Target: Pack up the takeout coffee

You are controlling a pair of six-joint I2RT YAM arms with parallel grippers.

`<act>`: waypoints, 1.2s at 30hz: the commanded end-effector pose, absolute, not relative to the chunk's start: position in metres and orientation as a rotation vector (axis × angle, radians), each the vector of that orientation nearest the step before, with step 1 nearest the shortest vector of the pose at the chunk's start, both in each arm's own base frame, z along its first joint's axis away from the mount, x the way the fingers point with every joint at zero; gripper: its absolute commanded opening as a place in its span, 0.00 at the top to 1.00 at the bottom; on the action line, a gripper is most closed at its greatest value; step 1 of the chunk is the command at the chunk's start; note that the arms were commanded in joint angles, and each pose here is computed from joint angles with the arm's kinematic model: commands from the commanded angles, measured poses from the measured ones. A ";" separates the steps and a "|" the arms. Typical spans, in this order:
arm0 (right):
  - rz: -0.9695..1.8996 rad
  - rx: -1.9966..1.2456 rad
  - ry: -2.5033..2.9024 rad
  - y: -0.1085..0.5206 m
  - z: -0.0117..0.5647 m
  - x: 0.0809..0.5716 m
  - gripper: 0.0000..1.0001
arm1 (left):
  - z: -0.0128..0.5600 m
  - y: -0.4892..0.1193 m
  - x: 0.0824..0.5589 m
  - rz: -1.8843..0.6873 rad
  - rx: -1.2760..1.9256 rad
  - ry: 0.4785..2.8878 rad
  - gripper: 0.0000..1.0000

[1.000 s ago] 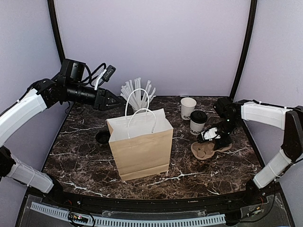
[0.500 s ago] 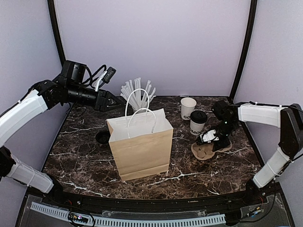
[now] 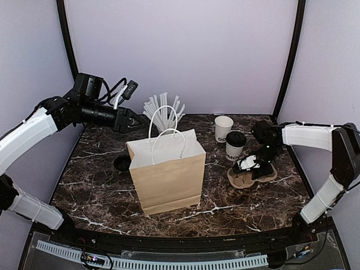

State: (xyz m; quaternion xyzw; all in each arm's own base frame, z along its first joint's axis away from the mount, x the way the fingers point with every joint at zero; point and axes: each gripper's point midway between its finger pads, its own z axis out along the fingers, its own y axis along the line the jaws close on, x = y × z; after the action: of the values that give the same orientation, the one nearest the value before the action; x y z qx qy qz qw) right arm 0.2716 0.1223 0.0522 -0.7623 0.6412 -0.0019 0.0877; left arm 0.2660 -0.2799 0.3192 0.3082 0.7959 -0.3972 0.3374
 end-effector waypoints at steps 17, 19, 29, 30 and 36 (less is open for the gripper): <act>0.389 -1.898 1.776 0.190 0.241 0.266 0.71 | 0.341 -0.265 0.263 -0.933 0.783 1.995 0.58; 0.451 -1.848 1.695 0.209 0.279 0.269 0.71 | 0.340 -0.264 0.264 -0.924 0.779 1.998 0.58; 0.793 -1.630 1.227 0.306 0.433 0.248 0.69 | 0.349 -0.252 0.261 -0.889 0.707 1.988 0.59; 0.834 -1.615 1.187 0.315 0.444 0.246 0.69 | 0.350 -0.250 0.259 -0.890 0.699 1.987 0.59; 1.116 -1.556 1.078 0.358 0.471 0.234 0.69 | 0.348 -0.245 0.255 -0.879 0.687 1.993 0.59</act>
State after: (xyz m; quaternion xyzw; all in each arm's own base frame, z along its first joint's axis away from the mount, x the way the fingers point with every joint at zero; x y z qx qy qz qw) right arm 0.2463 0.3312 0.4408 -0.6579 0.4795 0.3567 0.4583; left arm 0.2595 -0.2496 0.3481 0.2798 0.7919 -0.3531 0.4121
